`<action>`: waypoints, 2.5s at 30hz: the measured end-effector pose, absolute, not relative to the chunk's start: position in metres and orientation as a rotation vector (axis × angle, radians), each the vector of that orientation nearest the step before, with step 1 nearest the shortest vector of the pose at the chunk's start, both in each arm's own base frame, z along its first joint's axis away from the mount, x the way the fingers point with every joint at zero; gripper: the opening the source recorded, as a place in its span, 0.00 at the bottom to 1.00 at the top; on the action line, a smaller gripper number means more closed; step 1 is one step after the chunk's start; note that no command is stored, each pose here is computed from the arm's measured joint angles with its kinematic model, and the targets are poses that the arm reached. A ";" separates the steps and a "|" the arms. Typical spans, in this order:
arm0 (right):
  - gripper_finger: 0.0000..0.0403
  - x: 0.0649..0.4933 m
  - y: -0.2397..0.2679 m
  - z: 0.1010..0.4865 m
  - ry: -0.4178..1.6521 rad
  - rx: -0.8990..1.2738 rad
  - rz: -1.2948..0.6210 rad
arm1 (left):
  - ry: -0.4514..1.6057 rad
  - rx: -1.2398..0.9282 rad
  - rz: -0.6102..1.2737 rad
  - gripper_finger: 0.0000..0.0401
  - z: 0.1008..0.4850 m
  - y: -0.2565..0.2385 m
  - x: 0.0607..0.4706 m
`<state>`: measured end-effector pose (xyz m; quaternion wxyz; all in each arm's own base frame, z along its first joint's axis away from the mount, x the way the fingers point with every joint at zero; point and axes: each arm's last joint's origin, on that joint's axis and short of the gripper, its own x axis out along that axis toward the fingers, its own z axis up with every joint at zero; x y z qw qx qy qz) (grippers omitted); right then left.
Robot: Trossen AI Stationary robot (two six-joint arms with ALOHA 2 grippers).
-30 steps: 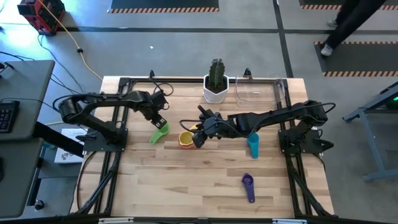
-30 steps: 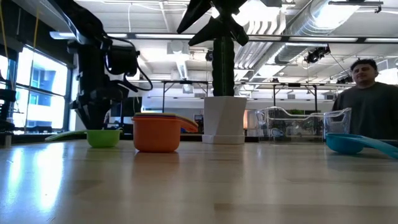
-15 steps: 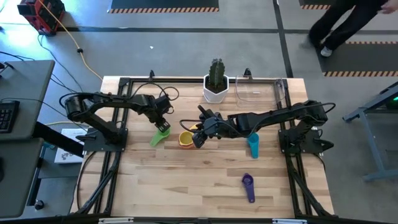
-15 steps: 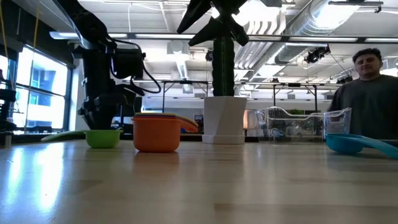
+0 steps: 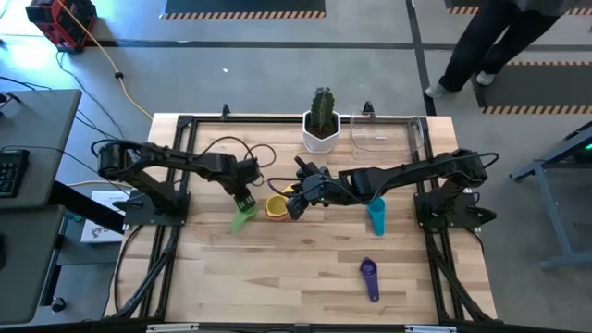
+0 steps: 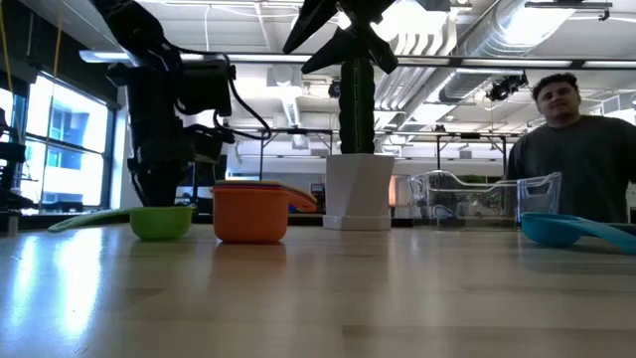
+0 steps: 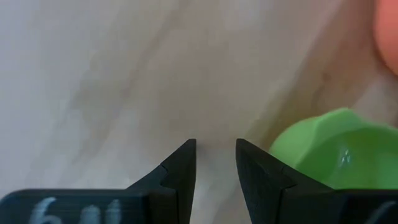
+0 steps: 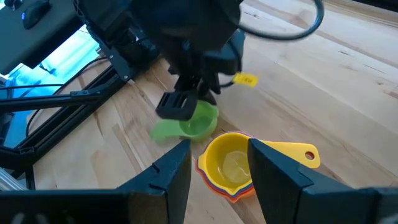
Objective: Nest measuring cups in basket
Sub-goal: Stack the green measuring cup on top of the yellow measuring cup
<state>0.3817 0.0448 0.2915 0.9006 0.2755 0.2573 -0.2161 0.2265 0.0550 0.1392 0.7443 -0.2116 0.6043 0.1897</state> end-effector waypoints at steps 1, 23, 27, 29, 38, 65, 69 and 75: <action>0.37 0.382 0.045 0.292 0.532 0.570 -0.447 | 1.326 -0.454 0.404 0.26 0.139 0.051 0.227; 0.37 0.382 0.045 0.292 0.529 0.587 -0.452 | 1.361 -0.386 0.262 0.26 0.139 -0.022 0.232; 0.37 0.382 0.045 0.292 0.529 0.586 -0.451 | 1.368 -0.377 0.235 0.26 0.139 -0.036 0.230; 0.37 0.382 0.045 0.292 0.529 0.585 -0.452 | 1.373 -0.378 0.219 0.26 0.139 -0.043 0.229; 0.37 0.381 0.047 0.291 0.538 0.589 -0.434 | 1.385 -0.443 0.237 0.26 0.140 -0.066 0.224; 0.37 0.369 0.108 0.291 0.596 0.544 -0.255 | 1.307 -0.625 0.445 0.26 0.185 -0.117 0.222; 0.37 0.368 0.113 0.291 0.598 0.541 -0.246 | 1.310 -0.632 0.443 0.26 0.185 -0.123 0.219; 0.37 0.365 0.119 0.291 0.602 0.539 -0.231 | 1.316 -0.643 0.439 0.26 0.185 -0.131 0.214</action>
